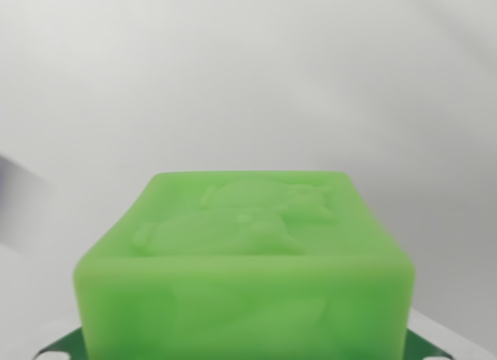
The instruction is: Stack cube
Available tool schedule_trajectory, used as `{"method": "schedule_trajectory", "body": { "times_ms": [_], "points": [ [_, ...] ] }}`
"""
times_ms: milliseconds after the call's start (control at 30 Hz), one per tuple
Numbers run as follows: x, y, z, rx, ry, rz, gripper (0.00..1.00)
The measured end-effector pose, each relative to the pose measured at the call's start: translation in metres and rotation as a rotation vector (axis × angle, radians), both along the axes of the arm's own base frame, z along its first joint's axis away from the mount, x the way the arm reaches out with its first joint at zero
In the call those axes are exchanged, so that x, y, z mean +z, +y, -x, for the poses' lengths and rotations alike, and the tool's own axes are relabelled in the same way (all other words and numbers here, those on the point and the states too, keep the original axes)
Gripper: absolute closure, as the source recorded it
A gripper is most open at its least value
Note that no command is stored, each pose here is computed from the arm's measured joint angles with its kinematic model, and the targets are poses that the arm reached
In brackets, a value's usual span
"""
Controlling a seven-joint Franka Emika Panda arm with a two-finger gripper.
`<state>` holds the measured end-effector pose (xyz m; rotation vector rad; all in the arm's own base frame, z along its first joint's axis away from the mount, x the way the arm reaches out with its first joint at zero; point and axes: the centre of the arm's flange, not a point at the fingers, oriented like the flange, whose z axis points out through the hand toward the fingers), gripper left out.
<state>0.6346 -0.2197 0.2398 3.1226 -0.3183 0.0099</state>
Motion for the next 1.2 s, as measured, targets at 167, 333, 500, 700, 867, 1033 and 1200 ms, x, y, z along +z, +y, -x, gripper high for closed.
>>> {"method": "schedule_trajectory", "body": {
  "times_ms": [167,333,500,700,867,1033,1200],
  "points": [
    [-0.003,0.008,0.007,-0.019,0.0111,-0.0038,1.00],
    [-0.003,0.016,0.012,-0.039,0.0111,-0.0039,1.00],
    [-0.002,0.023,0.017,-0.061,0.0097,-0.0035,1.00],
    [-0.002,0.033,0.025,-0.090,0.0114,-0.0039,1.00],
    [-0.001,0.040,0.030,-0.112,0.0096,-0.0036,1.00],
    [-0.001,0.048,0.036,-0.137,0.0099,-0.0037,1.00],
    [-0.001,0.056,0.042,-0.159,0.0109,-0.0040,1.00]
  ]
}}
